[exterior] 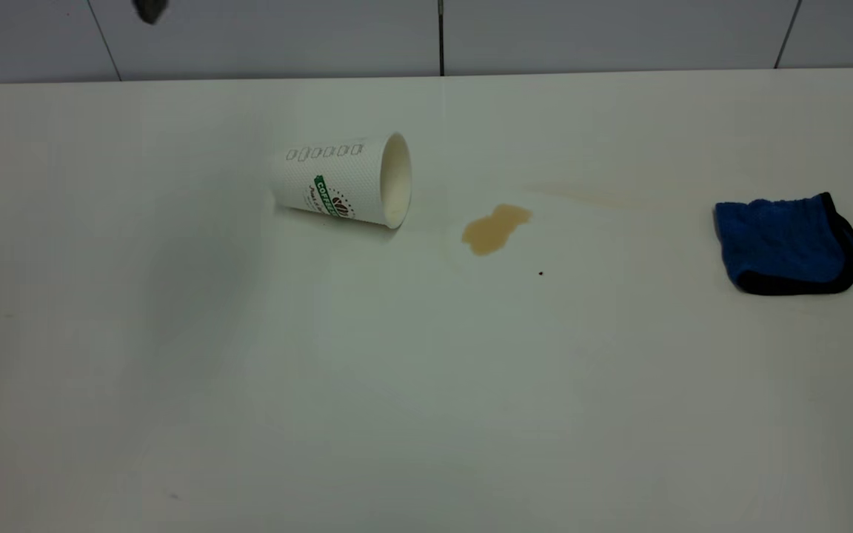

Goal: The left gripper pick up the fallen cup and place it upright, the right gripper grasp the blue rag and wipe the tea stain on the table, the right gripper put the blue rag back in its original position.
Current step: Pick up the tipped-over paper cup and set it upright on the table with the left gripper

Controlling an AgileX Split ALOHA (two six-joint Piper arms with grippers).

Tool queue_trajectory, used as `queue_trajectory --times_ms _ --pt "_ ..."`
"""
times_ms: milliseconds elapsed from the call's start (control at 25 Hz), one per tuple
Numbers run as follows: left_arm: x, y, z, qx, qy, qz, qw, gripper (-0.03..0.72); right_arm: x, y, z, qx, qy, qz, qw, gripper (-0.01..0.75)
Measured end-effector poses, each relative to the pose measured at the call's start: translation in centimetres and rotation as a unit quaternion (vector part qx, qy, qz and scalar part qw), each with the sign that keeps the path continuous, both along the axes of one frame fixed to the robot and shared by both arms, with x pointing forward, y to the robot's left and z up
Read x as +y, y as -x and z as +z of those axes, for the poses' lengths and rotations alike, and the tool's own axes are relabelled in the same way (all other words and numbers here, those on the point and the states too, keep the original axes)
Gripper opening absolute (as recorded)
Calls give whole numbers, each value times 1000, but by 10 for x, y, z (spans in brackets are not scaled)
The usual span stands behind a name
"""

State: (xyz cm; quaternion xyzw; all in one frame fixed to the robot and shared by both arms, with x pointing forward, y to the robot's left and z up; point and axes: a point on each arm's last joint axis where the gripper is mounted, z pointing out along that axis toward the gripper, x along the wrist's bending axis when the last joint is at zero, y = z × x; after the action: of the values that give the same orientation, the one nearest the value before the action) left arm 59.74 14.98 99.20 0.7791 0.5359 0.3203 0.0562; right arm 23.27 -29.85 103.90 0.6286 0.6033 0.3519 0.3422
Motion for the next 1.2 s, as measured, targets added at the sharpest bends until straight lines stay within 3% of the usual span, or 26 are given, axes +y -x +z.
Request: queue_trajectory --times_ms 280,520,800,1200 --pt "-71 -15 -52 -58 -70 -40 995 564 0 0 0 0 0 0 1000 580" --pt "-116 -25 -96 -73 -92 -64 991 564 0 0 0 0 0 0 1000 580" --pt "-145 -35 -130 -72 -91 -71 991 564 0 0 0 0 0 0 1000 580" --pt "-159 -47 -173 -66 -104 -68 990 564 0 0 0 0 0 0 1000 580"
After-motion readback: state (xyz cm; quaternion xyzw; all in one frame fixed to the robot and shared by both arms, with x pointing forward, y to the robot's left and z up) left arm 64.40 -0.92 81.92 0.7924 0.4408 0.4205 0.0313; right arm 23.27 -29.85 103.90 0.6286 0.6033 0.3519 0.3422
